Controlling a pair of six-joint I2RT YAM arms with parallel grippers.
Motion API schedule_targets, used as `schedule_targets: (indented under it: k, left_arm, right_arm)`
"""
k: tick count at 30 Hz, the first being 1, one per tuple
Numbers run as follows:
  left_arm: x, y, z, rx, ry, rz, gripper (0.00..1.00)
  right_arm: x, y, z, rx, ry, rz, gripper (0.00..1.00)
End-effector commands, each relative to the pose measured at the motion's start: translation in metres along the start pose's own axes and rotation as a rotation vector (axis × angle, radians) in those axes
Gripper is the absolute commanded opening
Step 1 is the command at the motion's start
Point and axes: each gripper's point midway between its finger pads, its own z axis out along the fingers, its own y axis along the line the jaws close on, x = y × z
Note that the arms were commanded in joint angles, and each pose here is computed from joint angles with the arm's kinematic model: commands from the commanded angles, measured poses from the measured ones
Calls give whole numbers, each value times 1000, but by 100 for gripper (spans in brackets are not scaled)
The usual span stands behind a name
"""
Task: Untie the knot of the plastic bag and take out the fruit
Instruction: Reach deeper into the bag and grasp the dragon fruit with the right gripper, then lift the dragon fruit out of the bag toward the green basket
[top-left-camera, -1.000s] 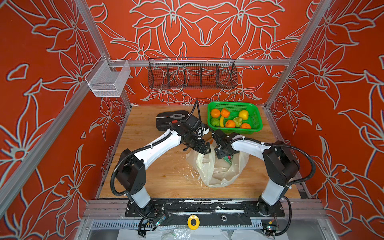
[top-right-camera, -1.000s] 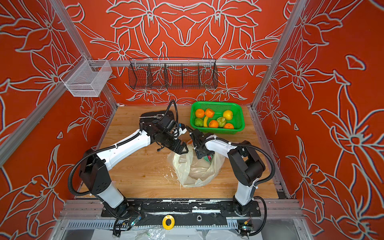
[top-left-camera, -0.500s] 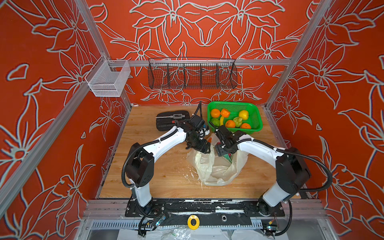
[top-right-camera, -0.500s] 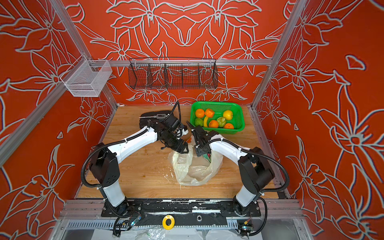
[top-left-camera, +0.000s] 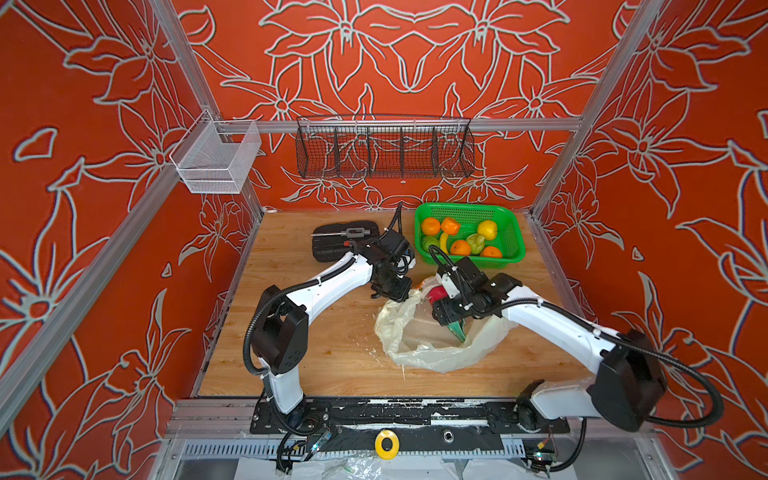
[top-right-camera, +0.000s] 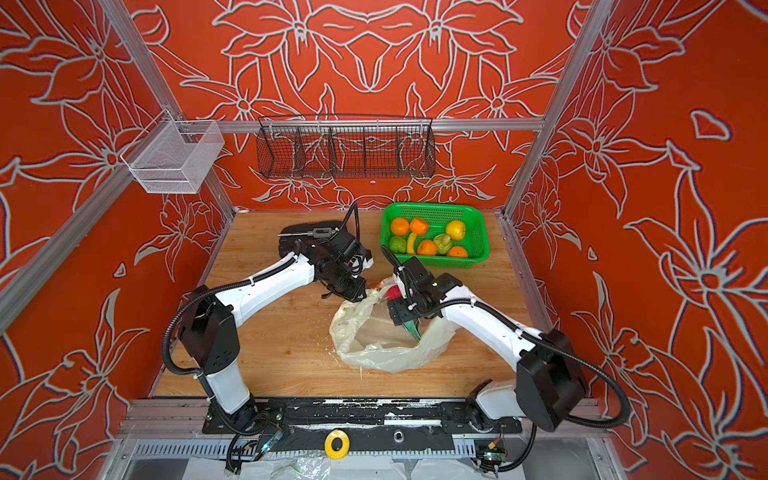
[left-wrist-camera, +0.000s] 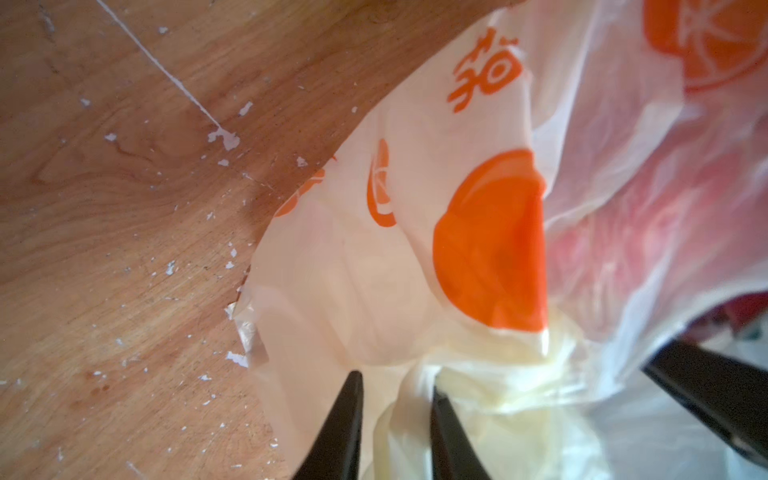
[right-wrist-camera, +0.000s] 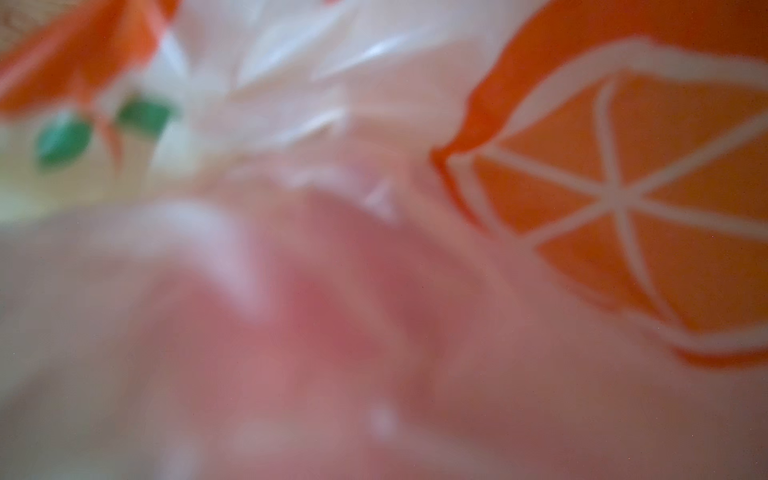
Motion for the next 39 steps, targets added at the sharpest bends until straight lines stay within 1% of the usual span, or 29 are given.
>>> schedule_targets:
  k: [1, 3, 6, 9, 11, 13, 16, 18, 21, 26, 31, 35, 39]
  left_arm:
    - [-9, 3, -11, -7, -34, -12, 14]
    - [-11, 2, -10, -2, -36, -16, 9]
    - [-12, 3, -7, -2, -30, -26, 4]
    - [-13, 5, -7, -3, -26, -51, 2]
    - [-16, 2, -7, 35, -25, -68, 2]
    - [-19, 1, -8, 48, -23, -77, 2]
    - [-21, 2, -10, 37, -35, -77, 2]
    - [-20, 3, -10, 32, -41, -76, 2]
    - [-18, 1, -11, 44, -39, -71, 2]
    - [-15, 1, -14, 43, -44, -68, 2]
    - [-18, 1, -19, 33, -73, -73, 2]
    - [-21, 6, -23, 1, -98, -81, 3]
    - [-26, 12, -28, -39, -123, -84, 2]
  right_arm:
    - [-11, 23, -15, -125, -143, -132, 70]
    - [-15, 28, -23, -148, -221, -169, 69]
    - [-25, 33, -35, -175, -308, -187, 70]
    - [-31, 48, -46, -252, -355, -220, 71]
    - [-27, 62, -50, -330, -360, -284, 71]
    - [-30, 64, -53, -338, -381, -295, 72]
    - [-48, 53, -62, -269, -469, -230, 73]
    - [-64, 47, -73, -235, -553, -175, 72]
    - [-85, 43, -89, -225, -642, -98, 72]
    - [-111, 31, -106, -191, -739, 58, 70]
    - [-130, 18, -125, -157, -808, 196, 70]
    - [-148, 2, -144, -136, -864, 364, 69]
    - [-166, -12, -161, -146, -910, 518, 69]
